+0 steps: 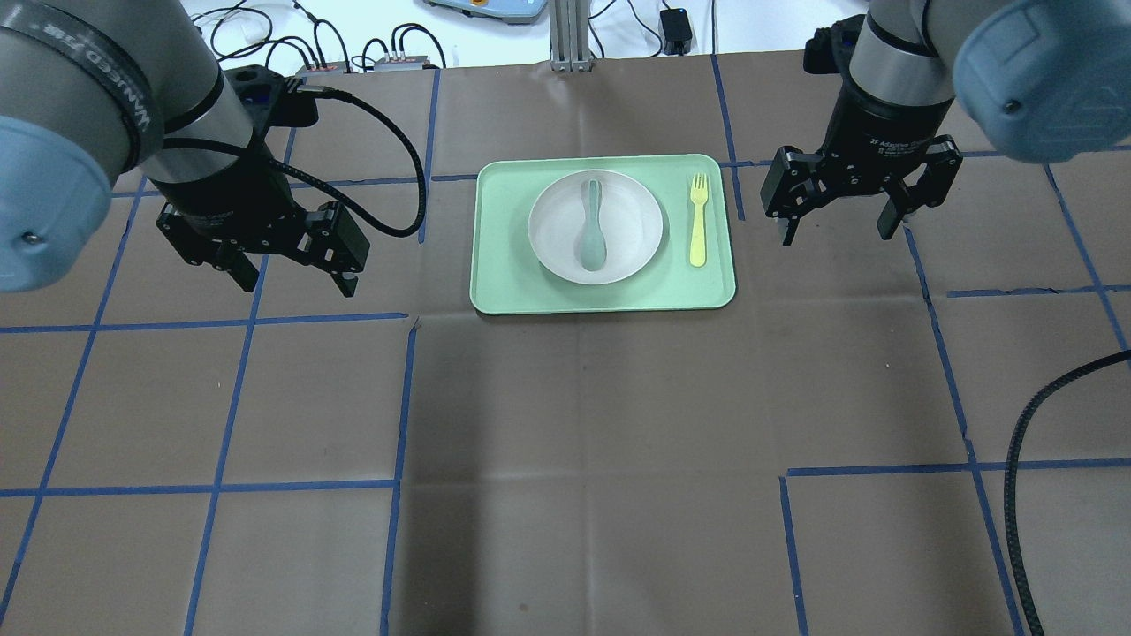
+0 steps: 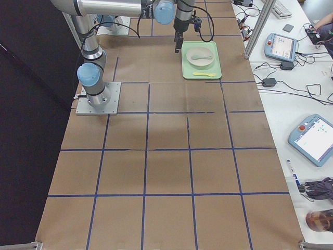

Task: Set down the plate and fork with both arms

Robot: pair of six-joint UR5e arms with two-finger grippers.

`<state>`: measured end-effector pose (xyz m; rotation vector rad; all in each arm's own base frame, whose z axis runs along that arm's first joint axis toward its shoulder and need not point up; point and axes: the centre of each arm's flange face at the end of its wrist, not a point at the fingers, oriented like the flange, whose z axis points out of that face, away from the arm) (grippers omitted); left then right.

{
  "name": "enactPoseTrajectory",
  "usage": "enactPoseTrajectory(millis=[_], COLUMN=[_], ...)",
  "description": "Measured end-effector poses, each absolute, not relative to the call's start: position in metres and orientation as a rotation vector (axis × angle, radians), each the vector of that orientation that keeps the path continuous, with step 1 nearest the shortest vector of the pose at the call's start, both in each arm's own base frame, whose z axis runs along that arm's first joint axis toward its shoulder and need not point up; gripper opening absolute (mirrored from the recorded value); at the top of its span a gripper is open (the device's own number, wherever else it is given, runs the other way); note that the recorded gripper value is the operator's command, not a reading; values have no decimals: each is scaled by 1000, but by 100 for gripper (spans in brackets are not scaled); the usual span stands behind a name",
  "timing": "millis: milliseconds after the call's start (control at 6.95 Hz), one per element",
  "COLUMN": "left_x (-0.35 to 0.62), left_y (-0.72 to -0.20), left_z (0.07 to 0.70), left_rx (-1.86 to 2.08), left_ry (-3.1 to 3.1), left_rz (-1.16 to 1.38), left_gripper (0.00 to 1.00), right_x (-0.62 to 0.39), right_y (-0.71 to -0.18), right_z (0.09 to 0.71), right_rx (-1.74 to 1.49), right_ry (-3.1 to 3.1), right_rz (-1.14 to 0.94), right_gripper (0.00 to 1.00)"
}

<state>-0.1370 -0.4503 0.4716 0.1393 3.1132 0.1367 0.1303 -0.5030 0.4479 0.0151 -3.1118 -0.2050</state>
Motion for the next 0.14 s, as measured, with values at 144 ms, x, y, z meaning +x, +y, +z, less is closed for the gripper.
enactPoseTrajectory(millis=[144], left_x=[-137], left_y=[-450], left_z=[471], left_rx=[139], left_ry=[3113], left_rz=[138], left_gripper=[100], right_x=[130], right_y=[-503], right_z=[448], right_rx=[15], right_ry=[-3112], right_rz=[-203], right_gripper=[100])
